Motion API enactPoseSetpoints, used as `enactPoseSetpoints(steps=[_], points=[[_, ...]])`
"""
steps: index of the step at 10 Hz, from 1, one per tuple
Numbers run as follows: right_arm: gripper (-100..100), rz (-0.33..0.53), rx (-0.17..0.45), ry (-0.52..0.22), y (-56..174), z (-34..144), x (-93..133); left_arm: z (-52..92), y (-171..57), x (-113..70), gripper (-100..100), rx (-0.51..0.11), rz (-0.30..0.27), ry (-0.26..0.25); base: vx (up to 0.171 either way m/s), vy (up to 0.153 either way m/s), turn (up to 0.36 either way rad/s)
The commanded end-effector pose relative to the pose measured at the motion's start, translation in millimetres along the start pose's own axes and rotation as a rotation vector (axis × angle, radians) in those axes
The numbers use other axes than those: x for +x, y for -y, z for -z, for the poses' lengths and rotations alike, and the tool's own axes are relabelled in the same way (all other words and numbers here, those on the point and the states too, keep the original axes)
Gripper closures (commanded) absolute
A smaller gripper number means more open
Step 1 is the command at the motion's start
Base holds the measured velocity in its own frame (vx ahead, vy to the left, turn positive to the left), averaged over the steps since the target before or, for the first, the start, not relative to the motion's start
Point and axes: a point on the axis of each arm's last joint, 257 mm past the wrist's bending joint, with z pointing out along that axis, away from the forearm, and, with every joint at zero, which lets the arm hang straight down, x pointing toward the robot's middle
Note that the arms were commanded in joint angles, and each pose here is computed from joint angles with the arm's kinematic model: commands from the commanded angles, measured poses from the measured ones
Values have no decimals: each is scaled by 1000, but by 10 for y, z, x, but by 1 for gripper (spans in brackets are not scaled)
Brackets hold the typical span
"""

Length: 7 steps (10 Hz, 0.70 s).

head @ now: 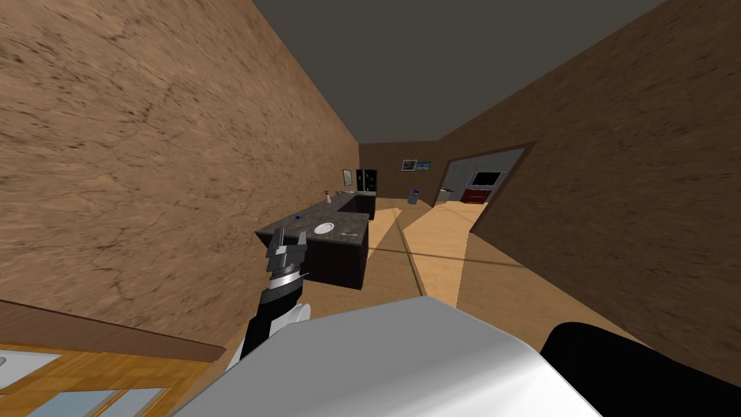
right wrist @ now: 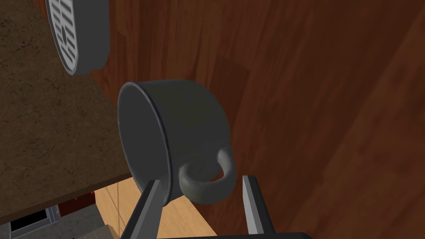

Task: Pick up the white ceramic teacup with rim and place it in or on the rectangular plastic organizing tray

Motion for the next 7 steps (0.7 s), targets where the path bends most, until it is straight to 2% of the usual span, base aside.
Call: enactPoseSetpoints(steps=[1,2,5,7], points=[[0,0,0,0,0,0,0,0,0,0,0,0,0,0,2,5,0],[100,-3,22,-2,79,27,8,0,0,0,0,0,0,0,-44,94,49],[100,-11,60,-5,190,101,11,-1,0,1,0,0,0,0,-120,127,39],[100,-17,82,-7,247,153,15,-1,0,1,0,0,0,0,-138,64,37]])
